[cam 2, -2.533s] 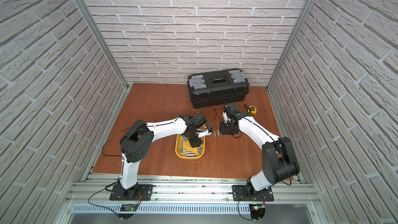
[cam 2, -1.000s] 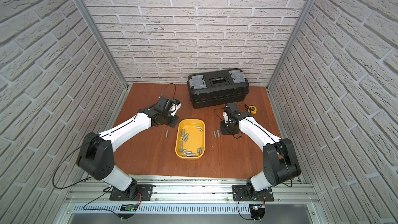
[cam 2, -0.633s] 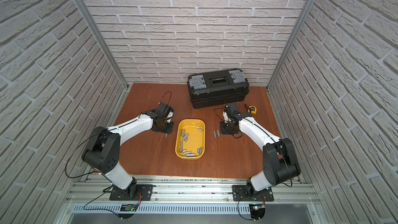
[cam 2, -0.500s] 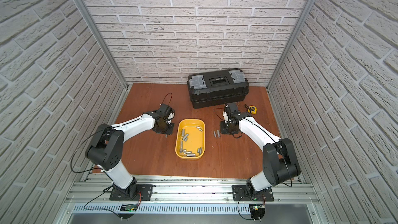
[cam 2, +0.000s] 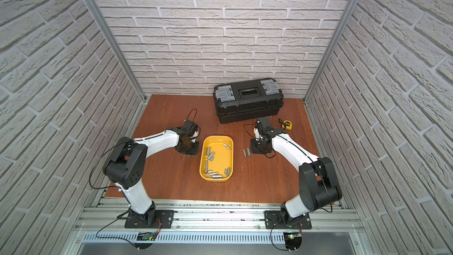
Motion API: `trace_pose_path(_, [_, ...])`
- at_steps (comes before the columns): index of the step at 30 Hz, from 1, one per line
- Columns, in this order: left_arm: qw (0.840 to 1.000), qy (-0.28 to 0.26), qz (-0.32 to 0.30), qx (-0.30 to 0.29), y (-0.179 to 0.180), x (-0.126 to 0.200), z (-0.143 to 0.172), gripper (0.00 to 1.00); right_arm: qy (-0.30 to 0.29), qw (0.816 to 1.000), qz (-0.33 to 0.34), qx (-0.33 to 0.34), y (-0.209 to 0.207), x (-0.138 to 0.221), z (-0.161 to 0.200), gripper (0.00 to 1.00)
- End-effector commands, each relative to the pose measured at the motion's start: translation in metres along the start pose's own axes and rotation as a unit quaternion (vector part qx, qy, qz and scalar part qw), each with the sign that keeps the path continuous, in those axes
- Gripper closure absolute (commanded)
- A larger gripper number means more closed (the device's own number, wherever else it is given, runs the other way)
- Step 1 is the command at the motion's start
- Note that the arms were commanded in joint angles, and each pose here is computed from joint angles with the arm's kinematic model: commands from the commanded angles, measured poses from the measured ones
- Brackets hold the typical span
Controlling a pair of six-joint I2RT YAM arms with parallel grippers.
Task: Take out the socket from the storage box
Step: Place the socket head at the center of the board.
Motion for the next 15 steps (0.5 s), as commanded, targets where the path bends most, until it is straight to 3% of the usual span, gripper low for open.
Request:
trace_pose_path(1, [1.000, 0.011, -0.005, 0.004, 0.002, -0.007, 0.005, 0.78, -0.004, 1.000, -0.005, -0.004, -0.001, 0.000, -0.001, 0.70])
trace_pose_path(15, [1.000, -0.012, 0.000, 0.000, 0.000, 0.011, -0.001, 0.68, -0.007, 1.000, -0.005, -0.003, 0.000, 0.002, -0.001, 0.70])
Point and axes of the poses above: each gripper's point midway between its finger pads, its own x axis back along the fingers, its own y axis along the line the jaws close on, z = x × y, the point moved 10 cm from there along x, back along the fingers, and after that the axes turned 1 degree about x, right-handed, at the moved point
